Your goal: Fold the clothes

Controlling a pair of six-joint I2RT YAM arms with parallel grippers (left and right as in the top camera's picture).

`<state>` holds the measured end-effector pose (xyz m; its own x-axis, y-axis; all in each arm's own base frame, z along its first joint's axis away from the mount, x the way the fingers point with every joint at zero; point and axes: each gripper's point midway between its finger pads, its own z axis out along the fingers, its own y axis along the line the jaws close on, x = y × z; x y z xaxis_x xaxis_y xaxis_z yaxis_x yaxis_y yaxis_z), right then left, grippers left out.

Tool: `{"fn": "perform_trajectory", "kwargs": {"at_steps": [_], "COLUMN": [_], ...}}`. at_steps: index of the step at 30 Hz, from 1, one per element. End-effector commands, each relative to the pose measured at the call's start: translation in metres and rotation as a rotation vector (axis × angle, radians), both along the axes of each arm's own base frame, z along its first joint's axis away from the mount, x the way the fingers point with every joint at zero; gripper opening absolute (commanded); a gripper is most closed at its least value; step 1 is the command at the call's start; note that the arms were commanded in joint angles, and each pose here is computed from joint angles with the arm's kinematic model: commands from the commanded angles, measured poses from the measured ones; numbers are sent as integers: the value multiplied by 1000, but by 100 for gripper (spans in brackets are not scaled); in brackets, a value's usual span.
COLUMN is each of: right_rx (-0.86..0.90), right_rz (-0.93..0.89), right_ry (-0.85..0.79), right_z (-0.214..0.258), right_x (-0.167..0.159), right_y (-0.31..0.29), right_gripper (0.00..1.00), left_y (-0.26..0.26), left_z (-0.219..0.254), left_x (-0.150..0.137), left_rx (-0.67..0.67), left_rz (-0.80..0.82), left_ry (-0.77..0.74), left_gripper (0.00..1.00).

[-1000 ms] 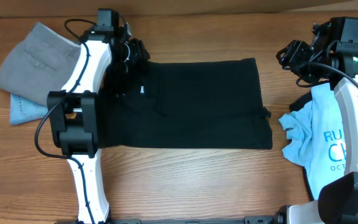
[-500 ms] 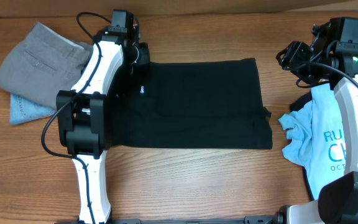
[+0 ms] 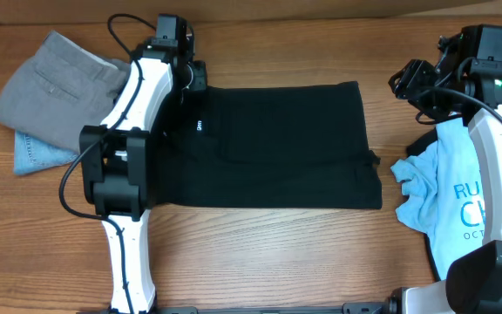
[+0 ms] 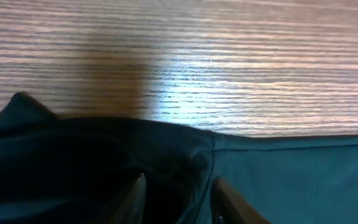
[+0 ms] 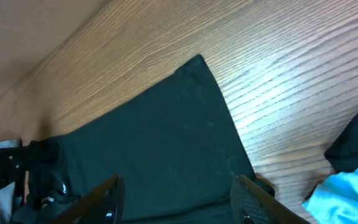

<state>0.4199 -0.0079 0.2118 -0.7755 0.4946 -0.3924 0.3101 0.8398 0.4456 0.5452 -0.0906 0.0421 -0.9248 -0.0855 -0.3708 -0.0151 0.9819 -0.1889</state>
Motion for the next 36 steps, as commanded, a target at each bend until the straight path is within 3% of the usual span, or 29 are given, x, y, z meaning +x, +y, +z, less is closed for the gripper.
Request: {"fn": "perform_trajectory", "kwargs": {"at_steps": [1, 3, 14, 22, 31, 36], "right_rx": [-7, -7, -55, -76, -25, 30], "right_rz": [-2, -2, -25, -35, 38, 76], "right_ry": [-12, -12, -63, -146, -145, -104], "right_z": [4, 4, 9, -2, -76, -124], "right_x": [3, 3, 15, 55, 106, 117], "right_y": [-1, -1, -10, -18, -11, -2], "right_gripper": [58, 58, 59, 59, 58, 57], "left_y": [-10, -10, -5, 0, 3, 3], "left_z": [-27, -29, 9, 48, 73, 70], "left_x": [-7, -9, 10, 19, 11, 1], "left_rx": [5, 8, 8, 34, 52, 64], "left_rz": [-45, -46, -31, -30, -40, -60], "left_ry": [52, 62, -8, -48, -29, 10], "left_gripper": [28, 18, 4, 4, 4, 6]}}
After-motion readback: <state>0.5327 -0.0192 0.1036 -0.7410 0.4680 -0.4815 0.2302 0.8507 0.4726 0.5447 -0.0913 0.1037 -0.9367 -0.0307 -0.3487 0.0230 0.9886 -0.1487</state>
